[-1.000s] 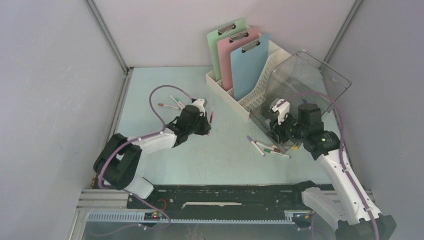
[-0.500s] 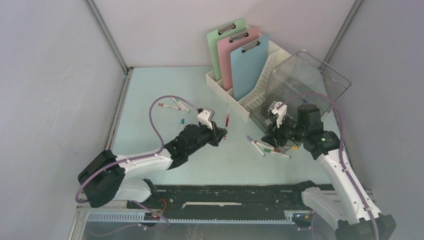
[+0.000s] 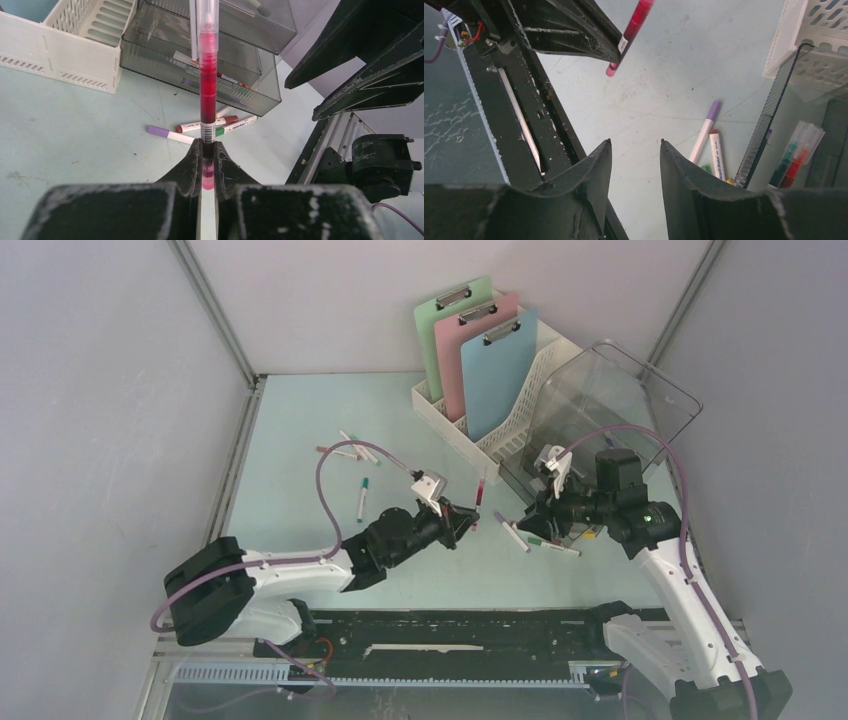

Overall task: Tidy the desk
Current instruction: Place the stationery in the drawer.

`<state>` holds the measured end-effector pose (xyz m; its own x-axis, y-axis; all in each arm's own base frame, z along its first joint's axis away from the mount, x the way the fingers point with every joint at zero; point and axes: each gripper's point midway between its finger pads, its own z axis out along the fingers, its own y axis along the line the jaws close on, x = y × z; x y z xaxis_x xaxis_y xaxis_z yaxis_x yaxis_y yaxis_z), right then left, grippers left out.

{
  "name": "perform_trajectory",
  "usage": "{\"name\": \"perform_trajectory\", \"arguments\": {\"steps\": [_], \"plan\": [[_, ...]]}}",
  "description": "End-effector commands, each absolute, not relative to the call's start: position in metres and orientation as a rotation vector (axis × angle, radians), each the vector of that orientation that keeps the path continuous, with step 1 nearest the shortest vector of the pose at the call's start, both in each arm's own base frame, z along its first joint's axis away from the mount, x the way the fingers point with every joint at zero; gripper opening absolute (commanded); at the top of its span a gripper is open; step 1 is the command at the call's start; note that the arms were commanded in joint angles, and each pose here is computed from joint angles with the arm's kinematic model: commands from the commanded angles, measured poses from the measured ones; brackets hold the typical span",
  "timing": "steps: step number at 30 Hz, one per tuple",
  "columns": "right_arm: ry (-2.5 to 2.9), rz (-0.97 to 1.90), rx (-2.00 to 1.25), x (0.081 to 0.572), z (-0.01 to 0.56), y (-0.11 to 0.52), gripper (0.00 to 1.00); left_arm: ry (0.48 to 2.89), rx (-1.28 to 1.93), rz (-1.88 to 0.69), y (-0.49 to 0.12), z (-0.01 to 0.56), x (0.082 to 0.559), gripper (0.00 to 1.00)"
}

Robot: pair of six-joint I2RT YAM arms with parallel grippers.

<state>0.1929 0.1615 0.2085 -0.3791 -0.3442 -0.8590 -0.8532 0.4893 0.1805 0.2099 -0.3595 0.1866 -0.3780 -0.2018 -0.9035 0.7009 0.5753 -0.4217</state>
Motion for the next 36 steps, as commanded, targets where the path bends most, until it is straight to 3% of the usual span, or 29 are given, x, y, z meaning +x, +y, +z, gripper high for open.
{"name": "perform_trajectory", "arguments": {"steps": [1,12,23,36], "plan": [[1.888,0.857,-0.983,0.192,0.230,0.168,0.49,1.613,0.354,-1.076,-0.374,0.216,0.211,0.00],[1.891,0.924,-0.941,0.190,0.236,0.174,0.51,1.587,0.367,-1.143,-0.404,0.221,0.199,0.00],[1.979,0.999,-0.680,0.208,0.248,0.179,0.55,1.572,0.383,-1.199,-0.425,0.226,0.190,0.00],[2.007,0.986,-0.621,0.217,0.237,0.179,0.51,1.555,0.404,-1.230,-0.433,0.231,0.184,0.00]]}}
